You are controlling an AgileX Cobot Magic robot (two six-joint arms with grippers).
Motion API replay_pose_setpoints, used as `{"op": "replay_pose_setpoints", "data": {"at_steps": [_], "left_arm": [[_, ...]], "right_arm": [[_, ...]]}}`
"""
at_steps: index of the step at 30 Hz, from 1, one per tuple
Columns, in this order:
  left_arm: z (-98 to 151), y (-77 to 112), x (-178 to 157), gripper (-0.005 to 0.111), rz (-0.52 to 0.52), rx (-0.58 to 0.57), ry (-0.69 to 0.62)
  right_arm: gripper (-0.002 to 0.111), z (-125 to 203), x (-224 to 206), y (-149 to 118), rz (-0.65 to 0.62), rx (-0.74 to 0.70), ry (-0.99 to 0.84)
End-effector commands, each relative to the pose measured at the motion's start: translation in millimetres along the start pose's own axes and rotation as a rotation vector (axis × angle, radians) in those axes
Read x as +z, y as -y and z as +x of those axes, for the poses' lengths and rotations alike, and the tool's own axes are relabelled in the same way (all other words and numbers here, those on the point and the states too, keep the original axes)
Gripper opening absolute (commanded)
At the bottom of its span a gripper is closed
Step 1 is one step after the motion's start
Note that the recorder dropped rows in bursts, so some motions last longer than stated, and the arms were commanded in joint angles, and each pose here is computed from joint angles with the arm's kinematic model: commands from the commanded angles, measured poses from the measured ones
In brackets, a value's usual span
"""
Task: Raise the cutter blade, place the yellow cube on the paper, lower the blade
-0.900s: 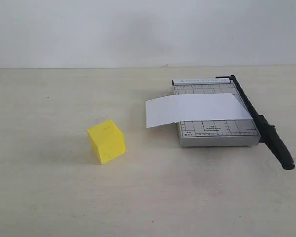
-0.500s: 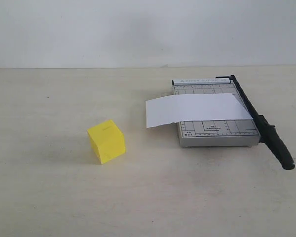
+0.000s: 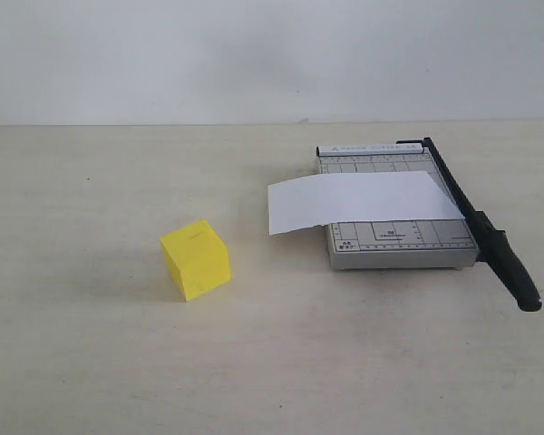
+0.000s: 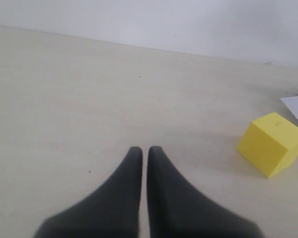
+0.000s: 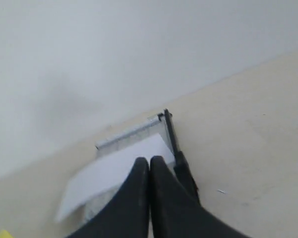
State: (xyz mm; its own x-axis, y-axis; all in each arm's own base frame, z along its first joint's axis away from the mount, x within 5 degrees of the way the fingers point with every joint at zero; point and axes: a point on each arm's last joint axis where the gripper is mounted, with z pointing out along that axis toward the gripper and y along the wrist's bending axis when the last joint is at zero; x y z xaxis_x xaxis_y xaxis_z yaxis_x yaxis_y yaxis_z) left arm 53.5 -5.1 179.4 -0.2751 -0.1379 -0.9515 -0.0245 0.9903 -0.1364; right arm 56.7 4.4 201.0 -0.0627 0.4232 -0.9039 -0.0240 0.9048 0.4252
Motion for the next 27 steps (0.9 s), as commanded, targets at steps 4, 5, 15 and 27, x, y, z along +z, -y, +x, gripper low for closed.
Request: {"op": "replay_pose_setpoints", "data": {"at_steps": [4,5,15,27], "left_arm": [[-2,0.0,-1,0.004,0.001,0.0,0.019],[-2,0.0,-1,0.004,0.001,0.0,0.019],[-2,0.0,-1,0.004,0.001,0.0,0.019],[-3,0.0,-1,0.004,0.001,0.0,0.021]], "right_arm": [[0.0,-17,-2,-1,-0.029,0.2,0.191],[0.0,-20,-3,-1,-0.029,0.188,0.219],[0.0,-75,17,-13,0.105,-0.198,0.361],[0.0,-68,182,-16,0.145,-0.451,-0.404]]}}
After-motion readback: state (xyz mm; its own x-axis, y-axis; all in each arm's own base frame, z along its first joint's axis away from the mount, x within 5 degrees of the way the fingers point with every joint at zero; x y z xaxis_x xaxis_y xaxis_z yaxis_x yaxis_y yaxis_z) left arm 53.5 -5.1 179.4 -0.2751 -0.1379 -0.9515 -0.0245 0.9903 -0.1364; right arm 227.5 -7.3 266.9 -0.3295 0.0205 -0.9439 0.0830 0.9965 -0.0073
